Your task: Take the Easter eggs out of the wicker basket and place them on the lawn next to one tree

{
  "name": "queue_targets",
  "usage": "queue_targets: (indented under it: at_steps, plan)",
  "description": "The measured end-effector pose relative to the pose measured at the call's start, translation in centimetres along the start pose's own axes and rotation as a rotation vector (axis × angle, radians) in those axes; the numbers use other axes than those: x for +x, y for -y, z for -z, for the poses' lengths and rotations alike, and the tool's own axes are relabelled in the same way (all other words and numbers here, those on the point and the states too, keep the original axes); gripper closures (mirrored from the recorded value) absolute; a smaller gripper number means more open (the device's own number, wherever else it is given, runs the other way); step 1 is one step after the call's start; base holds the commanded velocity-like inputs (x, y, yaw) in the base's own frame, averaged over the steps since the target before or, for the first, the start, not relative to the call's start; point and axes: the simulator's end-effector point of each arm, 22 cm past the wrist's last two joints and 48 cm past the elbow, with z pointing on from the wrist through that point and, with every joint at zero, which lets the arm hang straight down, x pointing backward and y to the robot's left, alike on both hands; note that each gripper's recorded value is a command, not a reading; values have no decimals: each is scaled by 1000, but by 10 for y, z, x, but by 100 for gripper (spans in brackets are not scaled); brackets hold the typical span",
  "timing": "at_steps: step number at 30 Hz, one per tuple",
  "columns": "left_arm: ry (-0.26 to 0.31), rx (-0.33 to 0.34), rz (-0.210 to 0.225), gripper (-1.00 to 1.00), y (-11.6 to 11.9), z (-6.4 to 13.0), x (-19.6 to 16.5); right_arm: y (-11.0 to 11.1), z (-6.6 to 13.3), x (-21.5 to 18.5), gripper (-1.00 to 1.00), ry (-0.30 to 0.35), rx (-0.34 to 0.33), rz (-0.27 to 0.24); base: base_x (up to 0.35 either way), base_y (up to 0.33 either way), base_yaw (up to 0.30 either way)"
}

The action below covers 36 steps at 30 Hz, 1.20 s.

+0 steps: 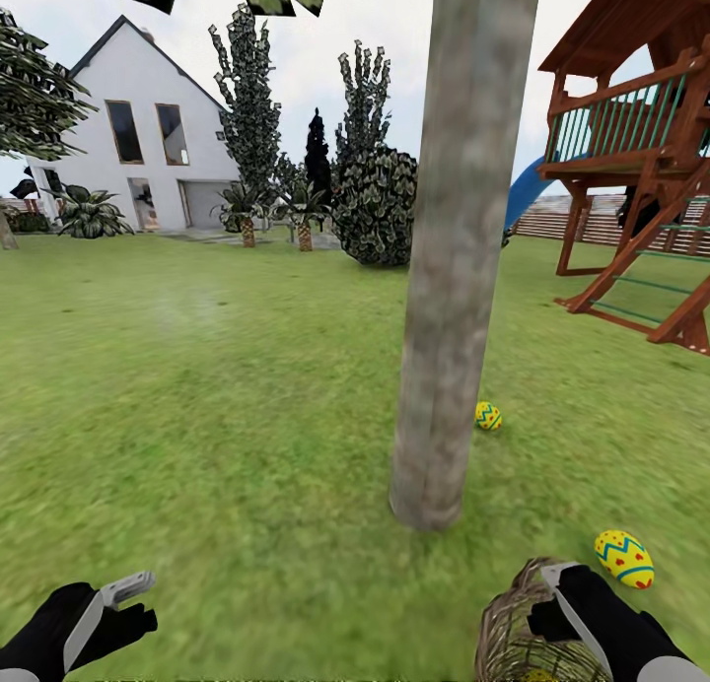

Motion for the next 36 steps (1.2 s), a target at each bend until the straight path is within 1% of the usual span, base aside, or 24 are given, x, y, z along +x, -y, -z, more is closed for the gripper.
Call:
queue_targets:
  at_steps: [24, 36]
  plan:
    - [-5, 10, -3, -100, 1, -49, 32, -12, -46, 28, -100, 1, 2, 3, 0, 0, 0]
    - [-49, -7, -7, -100, -3, -66, 48, -18, -65, 43, -100, -46, -2, 13, 0, 0, 0]
